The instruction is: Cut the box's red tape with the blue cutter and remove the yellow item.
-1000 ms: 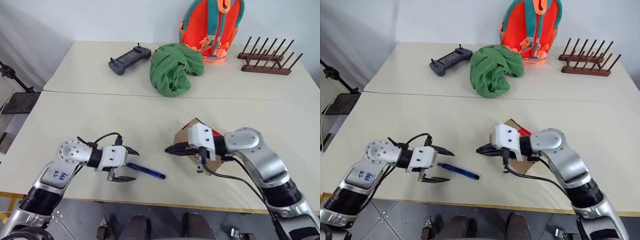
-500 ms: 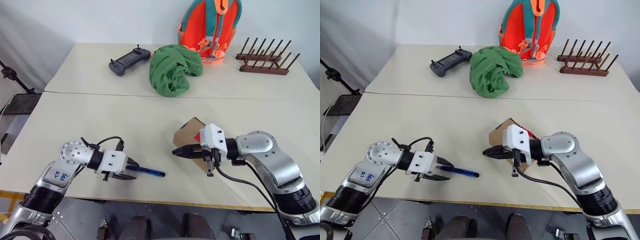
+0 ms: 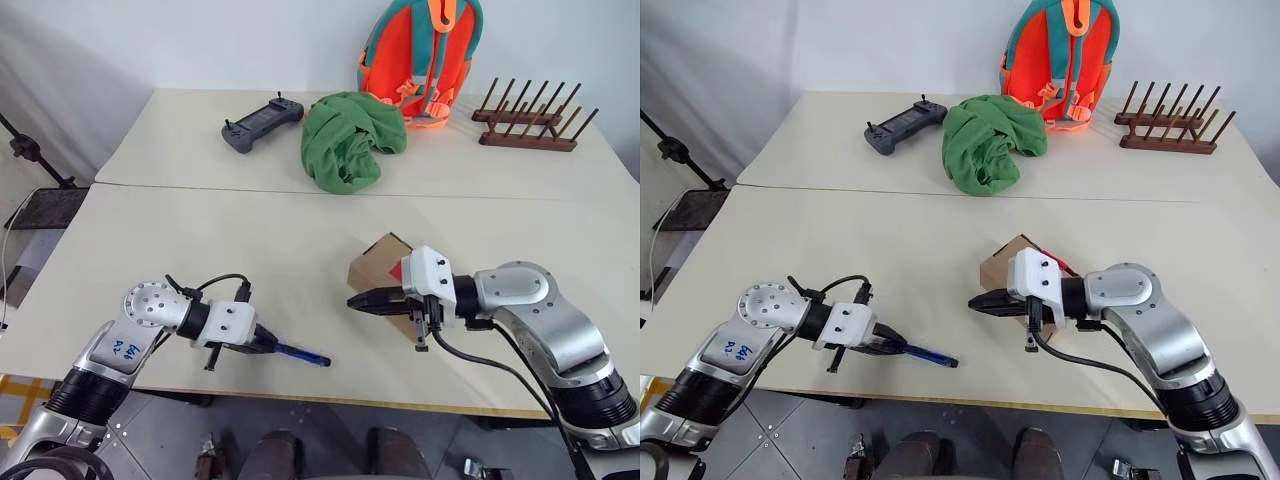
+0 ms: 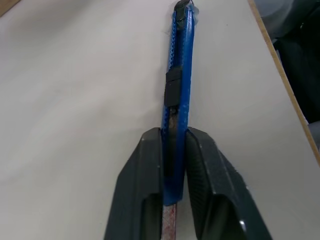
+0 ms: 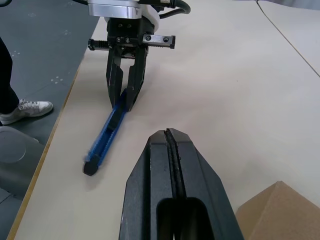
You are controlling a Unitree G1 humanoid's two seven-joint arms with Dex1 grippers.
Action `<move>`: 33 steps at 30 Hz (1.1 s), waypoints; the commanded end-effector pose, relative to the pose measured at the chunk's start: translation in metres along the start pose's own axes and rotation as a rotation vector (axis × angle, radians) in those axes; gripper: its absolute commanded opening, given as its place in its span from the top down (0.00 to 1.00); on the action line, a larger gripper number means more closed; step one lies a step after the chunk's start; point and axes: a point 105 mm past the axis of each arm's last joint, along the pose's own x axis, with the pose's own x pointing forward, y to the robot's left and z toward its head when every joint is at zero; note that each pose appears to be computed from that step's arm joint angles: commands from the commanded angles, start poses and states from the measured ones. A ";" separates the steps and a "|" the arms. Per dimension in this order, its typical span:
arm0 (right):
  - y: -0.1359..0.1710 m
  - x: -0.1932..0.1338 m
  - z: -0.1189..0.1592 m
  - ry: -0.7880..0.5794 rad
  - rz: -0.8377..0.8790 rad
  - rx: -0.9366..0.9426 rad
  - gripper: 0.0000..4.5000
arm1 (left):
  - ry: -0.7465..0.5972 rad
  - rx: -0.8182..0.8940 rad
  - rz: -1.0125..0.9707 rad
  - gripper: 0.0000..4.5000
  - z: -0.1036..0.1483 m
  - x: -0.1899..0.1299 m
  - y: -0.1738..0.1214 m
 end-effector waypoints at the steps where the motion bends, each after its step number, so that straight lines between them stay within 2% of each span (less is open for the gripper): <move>1: -0.002 -0.005 0.014 -0.021 -0.012 -0.055 1.00 | 0.099 -0.102 -0.042 0.91 -0.028 0.012 -0.016; 6: -0.010 -0.009 0.014 0.006 -0.065 -0.006 1.00 | 0.077 -0.099 0.005 0.91 -0.025 0.012 -0.011; 9: -0.012 -0.011 0.014 0.023 -0.081 0.014 0.87 | 0.075 -0.099 0.023 0.91 -0.024 0.013 -0.010; 14: -0.014 -0.013 0.012 0.042 -0.096 0.009 0.51 | 0.084 -0.095 0.061 0.91 -0.024 0.014 -0.008; 18: -0.016 -0.013 0.011 0.044 -0.108 -0.001 0.18 | 0.090 -0.103 0.079 0.91 -0.024 0.015 -0.007; 20: -0.016 -0.012 0.010 0.046 -0.104 -0.004 0.03 | 0.096 -0.171 0.070 0.91 -0.026 0.018 -0.010; 22: -0.015 -0.012 0.010 0.046 -0.100 -0.006 0.01 | 0.131 -0.243 0.076 0.91 -0.030 0.020 -0.011; 25: -0.016 -0.012 0.010 0.047 -0.099 -0.009 0.00 | 0.180 -0.345 0.045 0.78 -0.032 0.023 -0.016; 33: -0.010 -0.017 0.016 0.006 -0.073 0.003 0.00 | 0.281 -0.297 0.131 0.28 -0.036 0.018 -0.012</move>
